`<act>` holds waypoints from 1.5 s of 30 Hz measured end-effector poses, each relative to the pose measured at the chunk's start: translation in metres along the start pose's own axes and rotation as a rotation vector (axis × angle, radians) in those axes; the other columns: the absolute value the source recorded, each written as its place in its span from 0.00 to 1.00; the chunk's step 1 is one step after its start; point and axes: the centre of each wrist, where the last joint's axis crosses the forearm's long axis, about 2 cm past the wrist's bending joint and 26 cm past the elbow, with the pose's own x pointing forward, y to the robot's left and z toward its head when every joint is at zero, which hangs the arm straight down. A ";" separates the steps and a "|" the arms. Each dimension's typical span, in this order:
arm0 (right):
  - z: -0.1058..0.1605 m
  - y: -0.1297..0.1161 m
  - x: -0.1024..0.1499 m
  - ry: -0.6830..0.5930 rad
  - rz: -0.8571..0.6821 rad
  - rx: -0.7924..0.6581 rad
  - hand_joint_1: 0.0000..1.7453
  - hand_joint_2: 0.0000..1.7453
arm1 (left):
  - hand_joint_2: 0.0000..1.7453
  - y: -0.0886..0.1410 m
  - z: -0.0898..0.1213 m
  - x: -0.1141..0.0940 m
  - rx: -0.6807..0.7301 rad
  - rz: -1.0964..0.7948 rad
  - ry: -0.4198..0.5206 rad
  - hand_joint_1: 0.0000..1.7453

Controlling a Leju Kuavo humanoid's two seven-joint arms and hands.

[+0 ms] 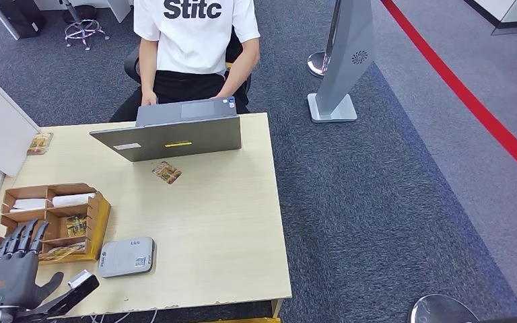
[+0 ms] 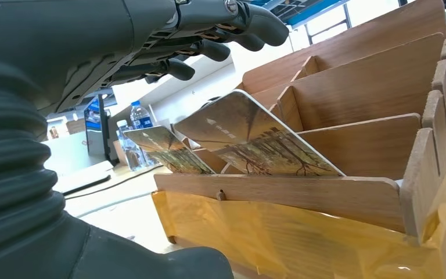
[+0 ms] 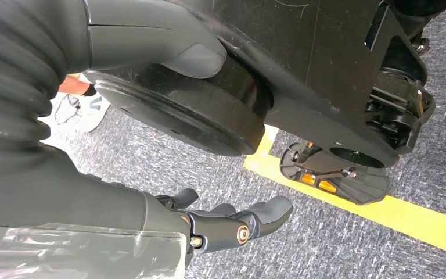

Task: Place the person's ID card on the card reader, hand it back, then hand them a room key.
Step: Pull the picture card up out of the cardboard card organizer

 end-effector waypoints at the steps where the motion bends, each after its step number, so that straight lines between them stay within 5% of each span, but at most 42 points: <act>1: 0.000 0.000 0.000 0.000 0.000 0.000 0.00 1.00 | 1.00 0.000 0.000 0.000 0.000 0.000 -0.001 0.00; 8: 0.000 0.000 0.000 0.000 0.000 0.000 0.00 1.00 | 1.00 0.000 0.000 0.001 -0.001 0.001 -0.003 0.00; 12: 0.000 0.000 0.000 0.000 0.004 0.000 0.00 1.00 | 1.00 0.000 0.000 0.001 -0.001 0.002 -0.003 0.98; 36: 0.000 0.000 0.001 0.000 0.016 -0.001 0.00 1.00 | 1.00 0.003 -0.002 0.001 0.013 0.002 -0.011 1.00; 45: 0.000 0.000 0.002 -0.001 0.020 -0.002 0.00 1.00 | 1.00 0.028 -0.024 -0.004 0.202 -0.073 -0.023 1.00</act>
